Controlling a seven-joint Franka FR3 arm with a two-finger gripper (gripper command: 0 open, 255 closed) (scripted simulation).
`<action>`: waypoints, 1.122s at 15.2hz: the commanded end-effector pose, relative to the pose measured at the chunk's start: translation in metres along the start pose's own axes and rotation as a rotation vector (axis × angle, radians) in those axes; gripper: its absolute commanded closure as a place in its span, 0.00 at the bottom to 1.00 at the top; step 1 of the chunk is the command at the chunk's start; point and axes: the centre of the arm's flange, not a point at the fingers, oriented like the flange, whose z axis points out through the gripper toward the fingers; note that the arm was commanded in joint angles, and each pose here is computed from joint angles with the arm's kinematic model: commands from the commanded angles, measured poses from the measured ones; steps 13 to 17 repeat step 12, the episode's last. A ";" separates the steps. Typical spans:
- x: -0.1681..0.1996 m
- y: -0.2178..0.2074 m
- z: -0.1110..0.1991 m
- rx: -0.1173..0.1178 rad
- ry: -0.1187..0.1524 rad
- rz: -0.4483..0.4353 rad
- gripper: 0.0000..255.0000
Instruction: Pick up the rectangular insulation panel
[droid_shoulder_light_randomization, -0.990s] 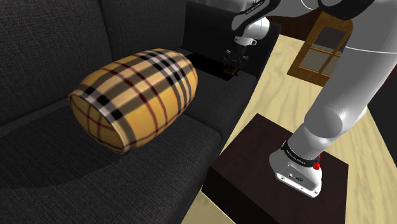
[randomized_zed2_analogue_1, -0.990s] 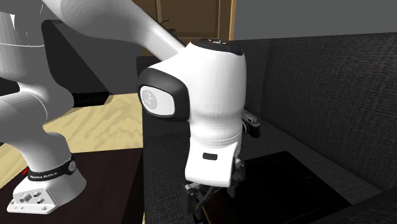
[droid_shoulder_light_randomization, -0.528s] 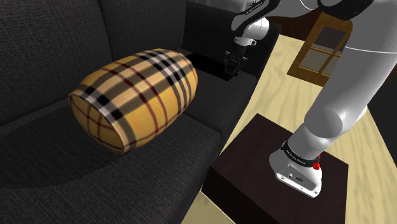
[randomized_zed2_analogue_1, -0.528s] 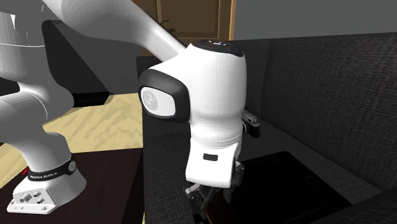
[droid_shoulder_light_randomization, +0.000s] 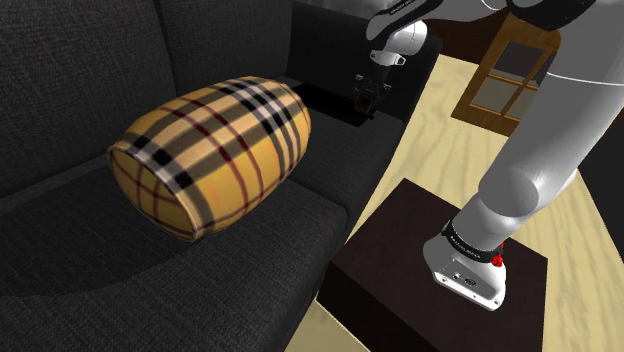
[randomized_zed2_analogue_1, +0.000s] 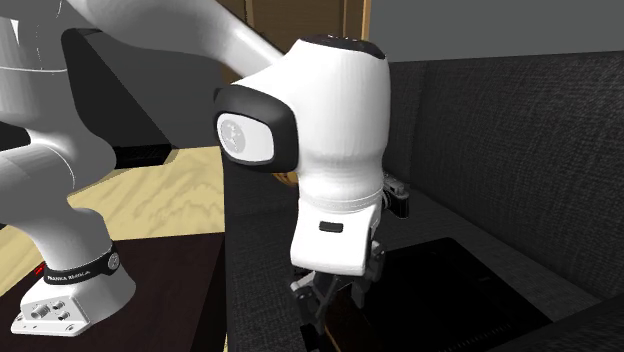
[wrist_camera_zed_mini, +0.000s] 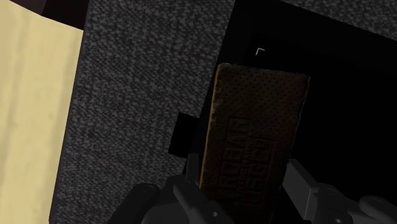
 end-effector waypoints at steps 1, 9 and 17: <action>-0.001 -0.001 -0.009 0.000 0.000 0.000 1.00; -0.003 -0.004 -0.051 0.000 0.000 0.000 1.00; -0.003 -0.004 -0.057 0.000 0.000 0.000 1.00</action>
